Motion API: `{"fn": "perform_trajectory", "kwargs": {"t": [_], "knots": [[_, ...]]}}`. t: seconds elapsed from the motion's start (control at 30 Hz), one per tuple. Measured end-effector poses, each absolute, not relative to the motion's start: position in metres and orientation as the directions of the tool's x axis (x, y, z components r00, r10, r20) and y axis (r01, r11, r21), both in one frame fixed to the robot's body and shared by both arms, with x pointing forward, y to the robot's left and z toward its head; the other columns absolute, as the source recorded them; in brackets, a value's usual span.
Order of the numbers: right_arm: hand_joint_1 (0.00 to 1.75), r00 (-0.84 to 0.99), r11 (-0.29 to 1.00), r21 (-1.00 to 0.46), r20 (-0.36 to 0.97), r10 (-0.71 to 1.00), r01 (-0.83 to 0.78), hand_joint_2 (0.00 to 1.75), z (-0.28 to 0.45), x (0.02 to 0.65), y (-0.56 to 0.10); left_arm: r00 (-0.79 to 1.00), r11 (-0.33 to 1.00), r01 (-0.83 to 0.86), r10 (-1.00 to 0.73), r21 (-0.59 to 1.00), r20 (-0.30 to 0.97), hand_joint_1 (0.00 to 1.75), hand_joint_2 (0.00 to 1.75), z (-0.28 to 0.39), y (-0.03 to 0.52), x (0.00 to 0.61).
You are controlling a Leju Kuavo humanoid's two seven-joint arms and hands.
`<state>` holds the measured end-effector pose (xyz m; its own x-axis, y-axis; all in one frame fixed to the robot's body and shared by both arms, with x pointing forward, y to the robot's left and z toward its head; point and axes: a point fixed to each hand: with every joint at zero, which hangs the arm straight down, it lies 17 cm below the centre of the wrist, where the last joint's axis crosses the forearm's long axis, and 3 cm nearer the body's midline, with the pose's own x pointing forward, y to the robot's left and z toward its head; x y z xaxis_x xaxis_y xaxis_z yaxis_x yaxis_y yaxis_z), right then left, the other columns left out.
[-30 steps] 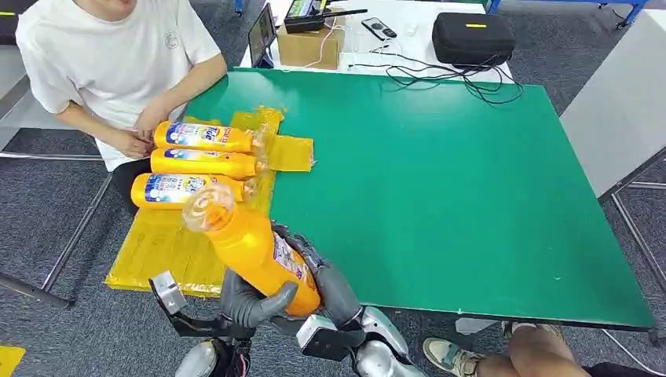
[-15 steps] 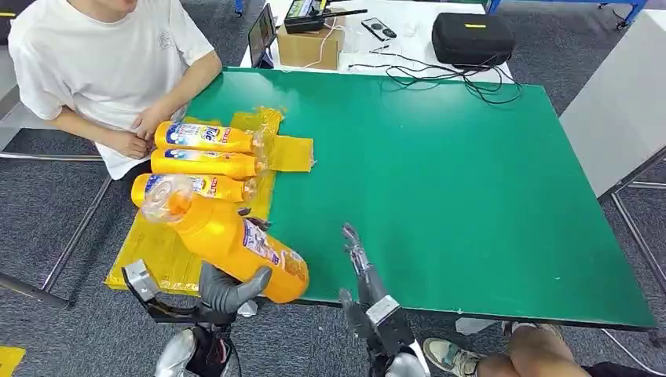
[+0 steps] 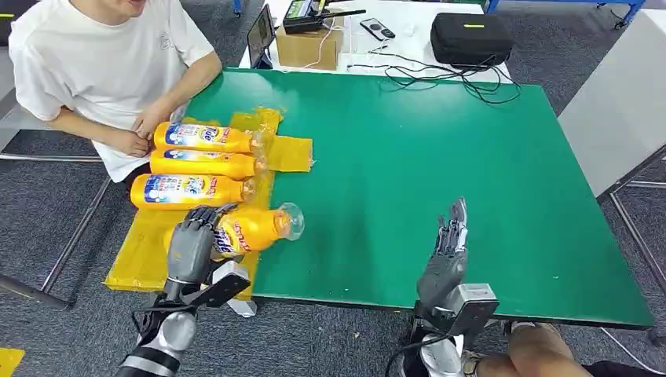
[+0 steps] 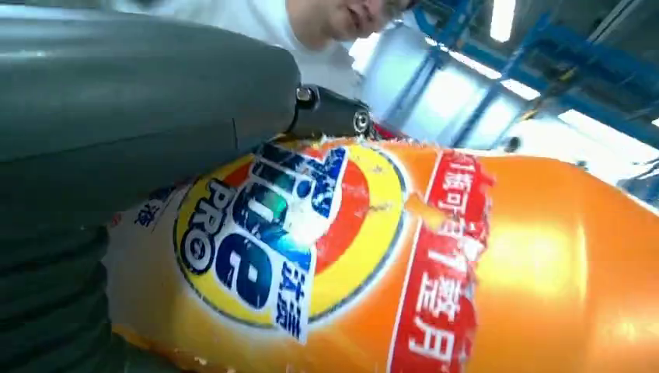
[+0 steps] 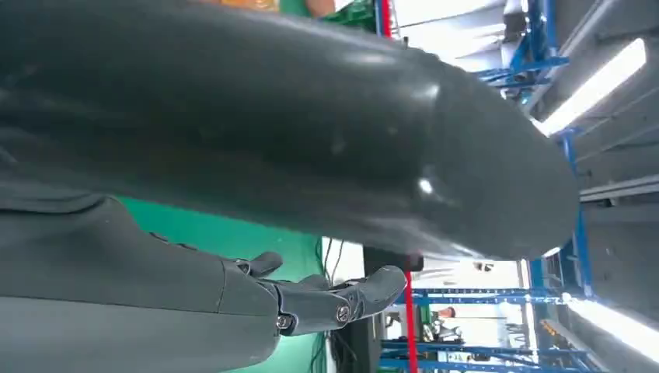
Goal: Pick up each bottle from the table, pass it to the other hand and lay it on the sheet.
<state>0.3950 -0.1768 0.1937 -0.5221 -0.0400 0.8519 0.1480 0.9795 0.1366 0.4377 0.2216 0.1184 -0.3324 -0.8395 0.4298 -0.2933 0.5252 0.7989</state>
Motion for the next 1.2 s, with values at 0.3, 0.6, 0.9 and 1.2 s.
{"fn": "perform_trajectory", "kwargs": {"t": [0.3,0.6,0.9,1.2], "knots": [[0.00,-0.490,0.983,0.152,0.868,-0.084,0.099,0.00,0.181,0.411,-0.166,-0.250,0.183,-0.169,-0.959,0.969,0.137,1.75,1.75,0.027,0.284,0.451],[0.00,-0.443,0.983,0.160,0.890,-0.104,0.090,0.00,0.164,0.422,-0.167,-0.223,0.113,-0.047,-0.970,0.992,0.100,0.00,1.75,0.001,0.296,0.468],[0.00,-0.414,0.983,0.156,0.905,-0.102,0.099,0.00,0.152,0.426,-0.175,-0.182,0.455,0.216,-0.851,0.864,0.493,0.00,1.75,-0.022,0.273,0.473],[0.00,-0.413,0.981,0.165,0.904,-0.111,0.099,0.00,0.146,0.425,-0.179,-0.248,0.775,0.246,-0.530,0.582,0.811,0.00,1.75,0.027,0.218,0.444]]}}
